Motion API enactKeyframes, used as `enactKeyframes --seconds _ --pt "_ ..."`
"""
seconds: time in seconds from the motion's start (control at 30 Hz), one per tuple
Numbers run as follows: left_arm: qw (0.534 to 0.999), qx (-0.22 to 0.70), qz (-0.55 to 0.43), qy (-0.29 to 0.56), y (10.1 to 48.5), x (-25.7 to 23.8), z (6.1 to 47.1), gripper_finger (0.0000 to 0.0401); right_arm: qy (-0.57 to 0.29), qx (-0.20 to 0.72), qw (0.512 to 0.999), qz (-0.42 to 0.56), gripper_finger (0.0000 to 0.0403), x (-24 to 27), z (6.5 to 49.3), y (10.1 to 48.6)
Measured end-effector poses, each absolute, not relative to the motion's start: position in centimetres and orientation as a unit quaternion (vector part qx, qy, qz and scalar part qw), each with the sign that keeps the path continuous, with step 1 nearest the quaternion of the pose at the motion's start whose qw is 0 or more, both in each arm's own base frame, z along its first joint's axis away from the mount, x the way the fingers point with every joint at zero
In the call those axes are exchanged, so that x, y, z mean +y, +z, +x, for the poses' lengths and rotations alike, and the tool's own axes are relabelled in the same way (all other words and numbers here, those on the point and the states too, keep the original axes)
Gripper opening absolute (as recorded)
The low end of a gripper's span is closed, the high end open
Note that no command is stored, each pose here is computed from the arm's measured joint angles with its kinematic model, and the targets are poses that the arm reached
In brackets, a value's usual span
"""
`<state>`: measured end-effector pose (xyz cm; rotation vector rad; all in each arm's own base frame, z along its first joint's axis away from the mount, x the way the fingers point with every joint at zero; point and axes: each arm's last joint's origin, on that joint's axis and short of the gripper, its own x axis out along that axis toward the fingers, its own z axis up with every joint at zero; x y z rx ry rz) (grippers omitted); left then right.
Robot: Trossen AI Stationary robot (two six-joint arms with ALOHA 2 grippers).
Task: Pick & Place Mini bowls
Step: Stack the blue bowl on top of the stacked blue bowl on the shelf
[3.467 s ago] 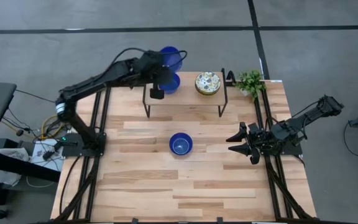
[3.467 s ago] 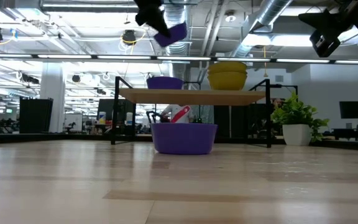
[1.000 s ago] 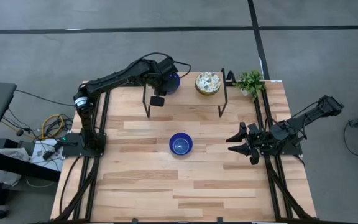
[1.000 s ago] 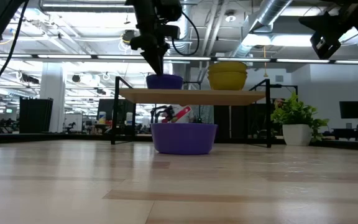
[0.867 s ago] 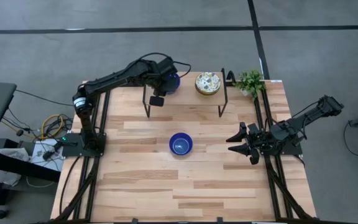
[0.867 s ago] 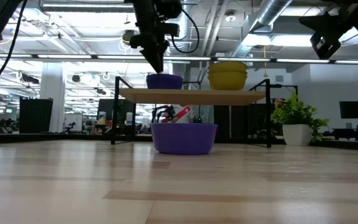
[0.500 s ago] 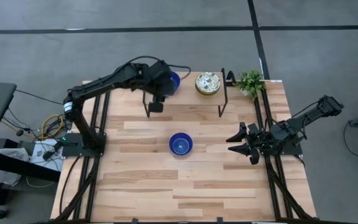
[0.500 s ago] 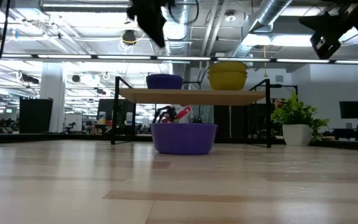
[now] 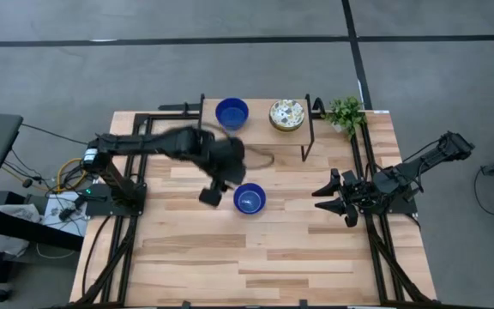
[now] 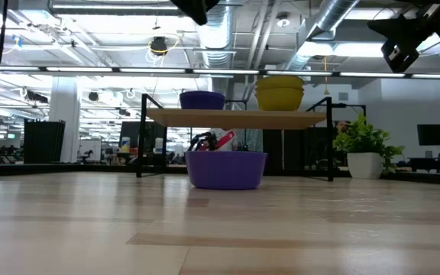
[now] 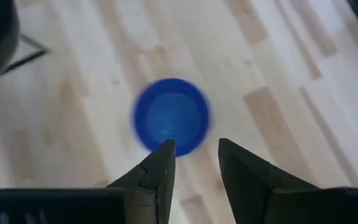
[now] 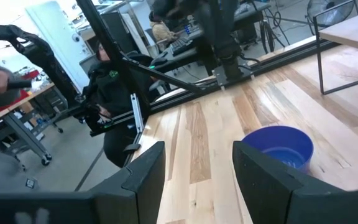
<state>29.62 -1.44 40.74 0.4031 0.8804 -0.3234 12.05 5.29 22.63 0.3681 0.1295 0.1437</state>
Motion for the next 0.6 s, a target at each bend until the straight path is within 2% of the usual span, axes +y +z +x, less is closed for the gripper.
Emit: enactKeyframes --seconds 0.37,0.6 --pt "0.856 0.44 0.188 -0.196 34.9 -8.3 30.3 0.0121 0.072 0.065 0.978 0.183 0.0176 5.3 12.0 22.6" --pt "0.849 0.45 0.198 -0.193 31.7 -10.5 29.9 0.013 0.072 0.064 0.978 0.183 0.0178 5.3 12.0 22.6"
